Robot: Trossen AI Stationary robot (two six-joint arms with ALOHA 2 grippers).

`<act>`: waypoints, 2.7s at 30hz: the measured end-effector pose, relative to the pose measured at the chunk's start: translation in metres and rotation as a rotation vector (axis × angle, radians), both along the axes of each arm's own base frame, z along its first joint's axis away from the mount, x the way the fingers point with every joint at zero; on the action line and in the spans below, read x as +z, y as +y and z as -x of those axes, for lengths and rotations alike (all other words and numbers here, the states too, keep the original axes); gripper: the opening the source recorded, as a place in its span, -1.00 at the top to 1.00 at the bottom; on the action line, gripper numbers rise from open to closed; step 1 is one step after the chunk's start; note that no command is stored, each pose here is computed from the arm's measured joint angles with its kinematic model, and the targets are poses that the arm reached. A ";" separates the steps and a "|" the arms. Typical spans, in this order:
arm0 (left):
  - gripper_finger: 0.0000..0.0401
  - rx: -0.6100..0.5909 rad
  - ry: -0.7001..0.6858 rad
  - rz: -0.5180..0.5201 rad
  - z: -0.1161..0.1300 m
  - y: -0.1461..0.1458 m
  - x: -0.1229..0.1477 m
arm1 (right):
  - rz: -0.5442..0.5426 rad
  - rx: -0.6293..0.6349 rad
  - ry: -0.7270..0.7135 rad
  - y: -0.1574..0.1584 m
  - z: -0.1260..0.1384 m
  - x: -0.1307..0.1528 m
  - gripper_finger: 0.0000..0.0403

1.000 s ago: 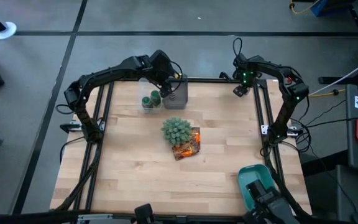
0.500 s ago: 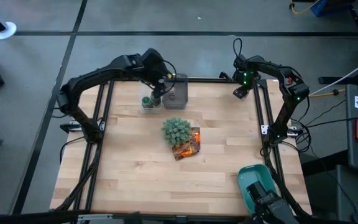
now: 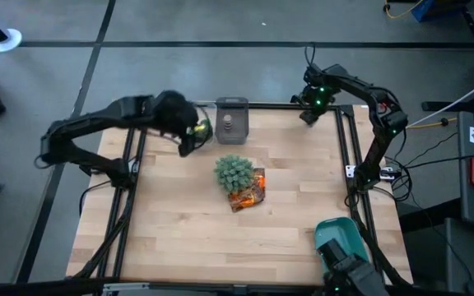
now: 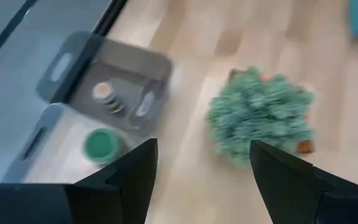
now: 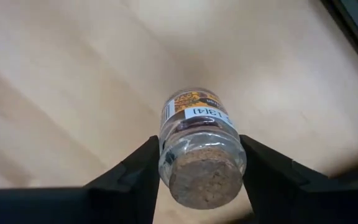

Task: Sort spices by type
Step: Put the white bottled seasoning into the black transparent bin

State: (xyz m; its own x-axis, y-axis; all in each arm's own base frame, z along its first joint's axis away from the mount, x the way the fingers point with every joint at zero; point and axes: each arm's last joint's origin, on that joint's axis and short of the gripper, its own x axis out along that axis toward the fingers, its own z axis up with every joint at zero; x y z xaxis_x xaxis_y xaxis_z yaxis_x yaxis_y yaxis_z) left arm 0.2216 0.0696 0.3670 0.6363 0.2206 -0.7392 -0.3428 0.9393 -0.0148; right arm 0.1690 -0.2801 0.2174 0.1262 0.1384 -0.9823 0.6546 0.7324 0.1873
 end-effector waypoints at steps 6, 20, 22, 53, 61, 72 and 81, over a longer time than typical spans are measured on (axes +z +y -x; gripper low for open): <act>-0.19 -0.021 -0.151 0.034 0.018 -0.027 -0.033 | -0.029 0.125 -0.238 0.019 -0.049 0.015 0.07; -0.19 -0.120 -0.361 0.064 0.016 -0.056 -0.141 | 0.344 0.543 -0.535 0.093 -0.169 0.040 0.05; -0.19 -0.136 -0.422 0.048 0.016 -0.057 -0.147 | 0.412 0.576 -0.543 0.099 -0.176 0.042 0.05; -0.19 -0.066 -0.519 -0.007 0.021 -0.054 -0.164 | 0.385 0.585 -0.306 0.064 -0.242 0.017 0.05; -0.19 -0.073 -0.514 -0.015 0.021 -0.054 -0.165 | 0.346 0.589 -0.263 0.059 -0.252 -0.017 0.05; -0.19 -0.083 -0.510 -0.030 0.021 -0.054 -0.165 | 0.375 0.588 -0.293 0.056 -0.257 -0.021 0.02; -0.19 -0.083 -0.510 -0.030 0.021 -0.054 -0.165 | 0.373 0.588 -0.291 0.056 -0.257 -0.022 -0.12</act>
